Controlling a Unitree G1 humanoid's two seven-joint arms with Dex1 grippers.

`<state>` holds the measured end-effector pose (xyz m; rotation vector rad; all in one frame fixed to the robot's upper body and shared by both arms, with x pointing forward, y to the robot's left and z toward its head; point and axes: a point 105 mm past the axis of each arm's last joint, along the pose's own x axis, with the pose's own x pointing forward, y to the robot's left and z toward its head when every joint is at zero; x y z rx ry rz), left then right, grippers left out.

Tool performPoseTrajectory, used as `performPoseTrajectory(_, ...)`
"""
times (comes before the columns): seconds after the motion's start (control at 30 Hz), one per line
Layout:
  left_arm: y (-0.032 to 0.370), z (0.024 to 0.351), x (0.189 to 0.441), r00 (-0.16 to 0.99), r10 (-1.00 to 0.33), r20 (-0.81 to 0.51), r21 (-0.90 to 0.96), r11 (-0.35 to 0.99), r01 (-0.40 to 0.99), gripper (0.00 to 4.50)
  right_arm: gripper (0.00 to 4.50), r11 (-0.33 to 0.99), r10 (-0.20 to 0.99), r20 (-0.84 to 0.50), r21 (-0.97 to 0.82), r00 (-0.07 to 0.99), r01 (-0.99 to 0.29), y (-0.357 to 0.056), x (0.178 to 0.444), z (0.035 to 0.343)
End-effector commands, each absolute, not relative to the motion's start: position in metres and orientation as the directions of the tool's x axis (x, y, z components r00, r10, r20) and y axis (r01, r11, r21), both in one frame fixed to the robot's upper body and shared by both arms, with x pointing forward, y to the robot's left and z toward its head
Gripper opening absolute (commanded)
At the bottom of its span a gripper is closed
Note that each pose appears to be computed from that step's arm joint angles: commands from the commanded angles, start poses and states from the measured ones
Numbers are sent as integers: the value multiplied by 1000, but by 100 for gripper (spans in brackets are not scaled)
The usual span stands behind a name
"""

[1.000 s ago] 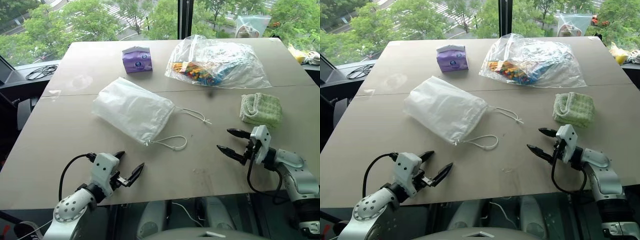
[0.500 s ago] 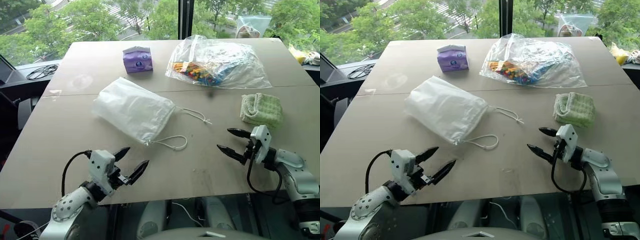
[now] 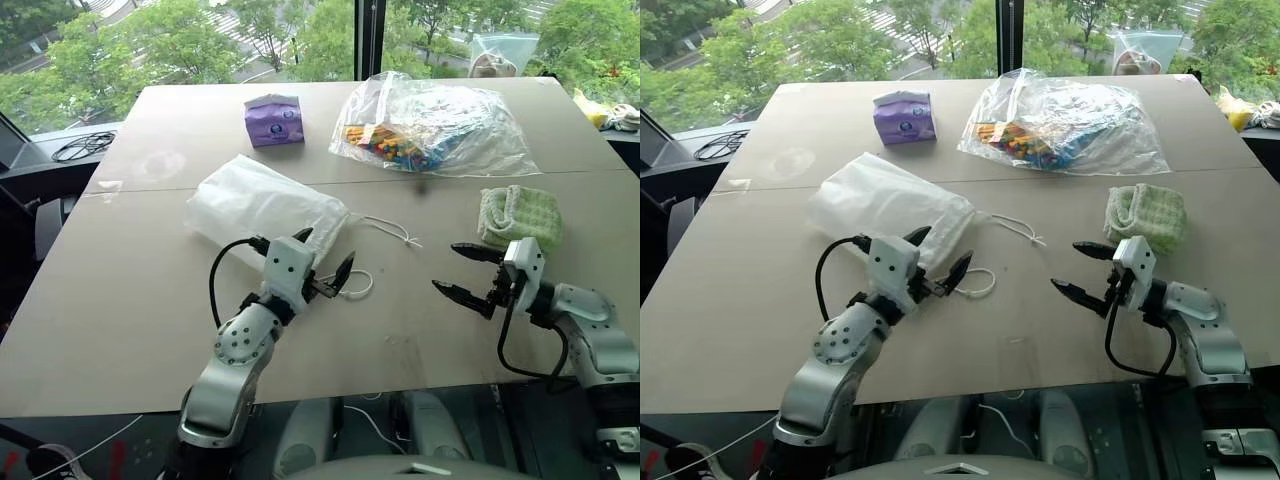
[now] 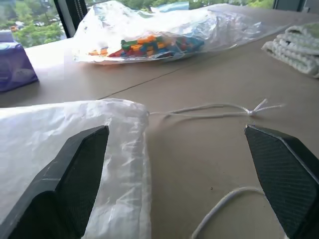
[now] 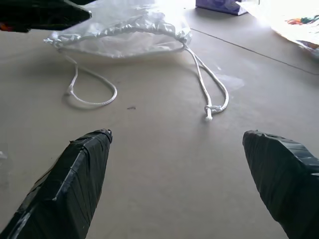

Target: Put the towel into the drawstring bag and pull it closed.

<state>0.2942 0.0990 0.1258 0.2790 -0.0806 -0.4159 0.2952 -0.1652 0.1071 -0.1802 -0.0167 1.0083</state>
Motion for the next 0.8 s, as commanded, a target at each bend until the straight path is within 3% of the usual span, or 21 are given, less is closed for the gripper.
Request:
performPoseTrajectory(0.03, 108, 129, 306, 961, -275, 20, 395, 886, 245, 450, 449, 514, 847, -30, -204, 530, -833, -161, 297, 123)
performPoseTrajectory(0.17, 118, 128, 319, 983, -186, -5, 457, 873, 168, 450, 449, 514, 847, -25, -214, 531, -831, -160, 299, 125)
performPoseTrajectory(0.43, 119, 121, 323, 984, -173, -53, 545, 821, 174, 450, 449, 527, 839, -12, -226, 543, -819, -159, 302, 129)
performPoseTrajectory(0.8, 134, 121, 322, 995, -101, -1, 614, 785, 80, 450, 449, 529, 838, -10, -229, 545, -817, -157, 305, 129)
